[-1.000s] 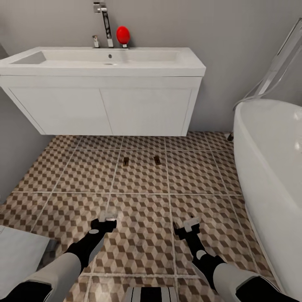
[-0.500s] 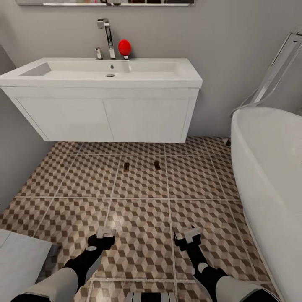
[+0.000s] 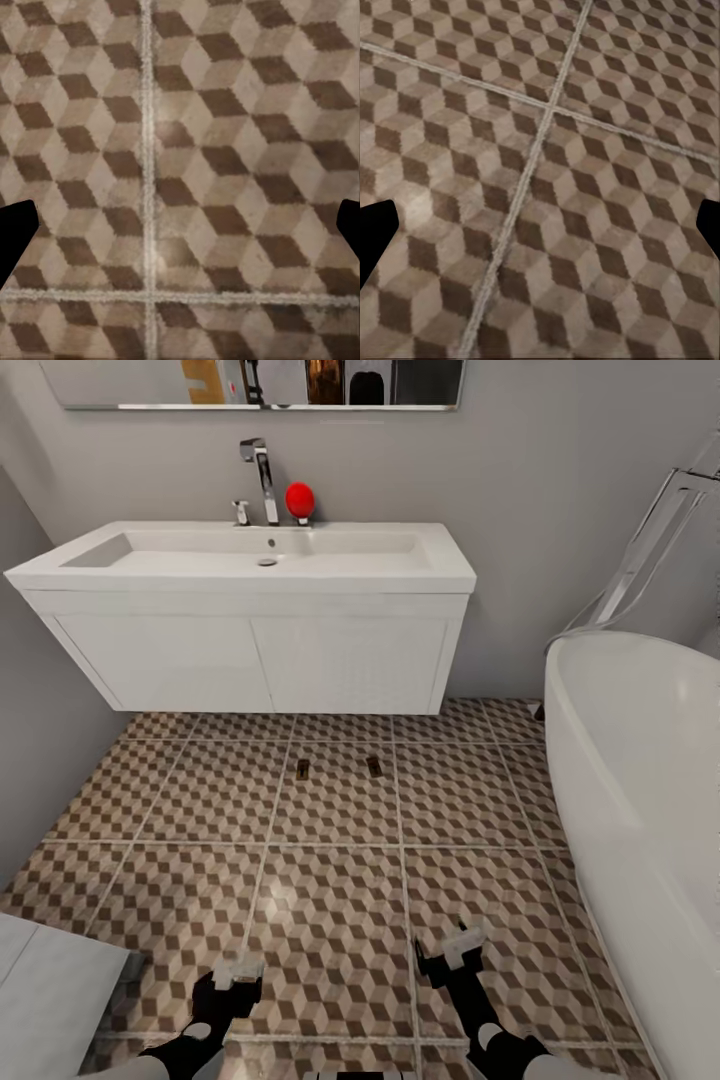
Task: Take the four mousetraps from the cabinet in the bathroom and place them on the bathroom floor. Make sure all four end up on the same floor surface, and ensure that at least two of them are either under or directly next to the same bathroom sink.
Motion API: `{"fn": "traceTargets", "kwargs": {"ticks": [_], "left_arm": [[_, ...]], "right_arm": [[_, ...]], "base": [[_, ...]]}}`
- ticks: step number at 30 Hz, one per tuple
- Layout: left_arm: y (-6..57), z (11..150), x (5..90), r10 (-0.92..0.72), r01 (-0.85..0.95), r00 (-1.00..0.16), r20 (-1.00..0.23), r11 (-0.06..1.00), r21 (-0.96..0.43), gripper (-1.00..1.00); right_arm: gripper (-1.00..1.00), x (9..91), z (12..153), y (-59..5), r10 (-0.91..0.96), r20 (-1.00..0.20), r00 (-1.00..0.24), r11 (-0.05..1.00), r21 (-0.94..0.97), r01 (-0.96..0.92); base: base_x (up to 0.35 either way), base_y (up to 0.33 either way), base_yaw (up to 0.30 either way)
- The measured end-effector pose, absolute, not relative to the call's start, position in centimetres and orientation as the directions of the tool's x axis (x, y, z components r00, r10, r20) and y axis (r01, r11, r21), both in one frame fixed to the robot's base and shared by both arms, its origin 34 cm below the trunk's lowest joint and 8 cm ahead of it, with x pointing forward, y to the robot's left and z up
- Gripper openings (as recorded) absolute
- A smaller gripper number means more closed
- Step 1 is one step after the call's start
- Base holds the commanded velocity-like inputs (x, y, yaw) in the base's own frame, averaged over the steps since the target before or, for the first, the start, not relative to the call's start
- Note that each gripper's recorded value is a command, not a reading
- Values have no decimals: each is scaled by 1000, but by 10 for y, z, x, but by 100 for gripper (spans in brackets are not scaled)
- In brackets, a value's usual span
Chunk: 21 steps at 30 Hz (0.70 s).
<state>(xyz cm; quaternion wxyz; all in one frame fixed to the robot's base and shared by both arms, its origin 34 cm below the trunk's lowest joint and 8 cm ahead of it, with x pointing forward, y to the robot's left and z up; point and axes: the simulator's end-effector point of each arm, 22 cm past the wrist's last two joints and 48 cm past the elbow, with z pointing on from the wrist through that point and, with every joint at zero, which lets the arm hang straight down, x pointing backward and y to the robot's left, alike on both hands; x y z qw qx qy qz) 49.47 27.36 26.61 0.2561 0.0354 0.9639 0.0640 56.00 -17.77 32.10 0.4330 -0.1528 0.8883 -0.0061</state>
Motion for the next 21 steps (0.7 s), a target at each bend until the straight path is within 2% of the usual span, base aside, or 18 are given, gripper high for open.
{"fn": "traceTargets", "kwargs": {"ticks": [21], "left_arm": [[303, 320, 407, 110, 20, -817, -565, 986, 163, 100]], "right_arm": [[100, 511, 365, -177, -222, -776, -590, 968, -101, -232]], "base": [[0, 0, 0]]}}
